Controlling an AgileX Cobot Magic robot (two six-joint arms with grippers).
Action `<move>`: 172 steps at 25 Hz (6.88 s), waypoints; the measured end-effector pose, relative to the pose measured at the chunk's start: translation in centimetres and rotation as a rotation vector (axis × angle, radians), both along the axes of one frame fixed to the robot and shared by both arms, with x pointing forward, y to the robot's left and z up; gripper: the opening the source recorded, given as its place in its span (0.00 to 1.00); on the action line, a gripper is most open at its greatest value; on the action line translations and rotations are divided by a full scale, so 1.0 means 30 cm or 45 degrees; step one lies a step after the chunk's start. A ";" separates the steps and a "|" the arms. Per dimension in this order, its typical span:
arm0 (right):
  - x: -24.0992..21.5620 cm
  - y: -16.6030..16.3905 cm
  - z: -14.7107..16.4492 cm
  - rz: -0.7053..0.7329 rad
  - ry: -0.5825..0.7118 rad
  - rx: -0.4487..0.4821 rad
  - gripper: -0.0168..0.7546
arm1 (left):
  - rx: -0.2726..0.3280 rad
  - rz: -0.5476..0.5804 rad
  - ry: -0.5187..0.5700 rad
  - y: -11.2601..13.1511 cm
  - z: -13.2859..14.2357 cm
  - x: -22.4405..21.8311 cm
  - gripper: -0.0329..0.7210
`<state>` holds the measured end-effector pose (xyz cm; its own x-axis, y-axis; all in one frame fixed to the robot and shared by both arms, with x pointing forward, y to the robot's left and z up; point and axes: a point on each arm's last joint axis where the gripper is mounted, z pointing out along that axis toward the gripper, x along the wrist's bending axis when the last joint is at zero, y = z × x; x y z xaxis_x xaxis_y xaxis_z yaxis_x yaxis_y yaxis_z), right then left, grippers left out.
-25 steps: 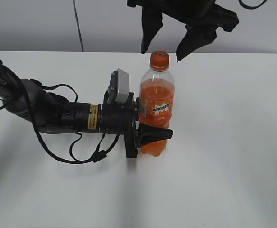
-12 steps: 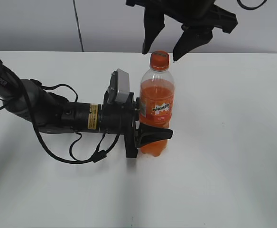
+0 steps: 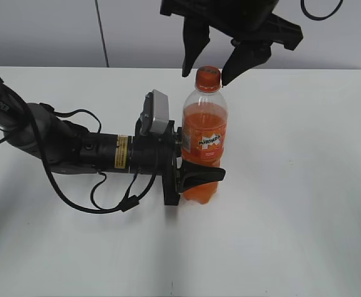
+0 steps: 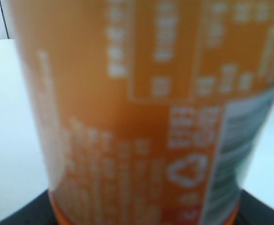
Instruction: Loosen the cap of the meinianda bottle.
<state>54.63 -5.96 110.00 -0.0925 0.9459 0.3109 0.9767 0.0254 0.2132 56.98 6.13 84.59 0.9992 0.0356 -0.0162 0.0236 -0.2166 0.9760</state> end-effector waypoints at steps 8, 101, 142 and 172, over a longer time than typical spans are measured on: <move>-0.001 -0.002 -0.001 0.015 0.000 -0.012 0.43 | 0.000 0.000 0.000 0.000 0.000 0.000 0.57; -0.020 0.031 -0.010 1.684 -0.562 -0.338 0.37 | -0.004 -0.024 -0.021 0.002 0.001 -0.003 0.56; -0.020 0.030 -0.008 2.704 -0.916 -0.545 0.37 | -0.005 -0.037 -0.024 0.002 0.002 -0.006 0.56; -0.020 0.032 -0.007 2.419 -0.821 -0.489 0.50 | -0.001 -0.027 -0.012 0.000 0.001 -0.006 0.56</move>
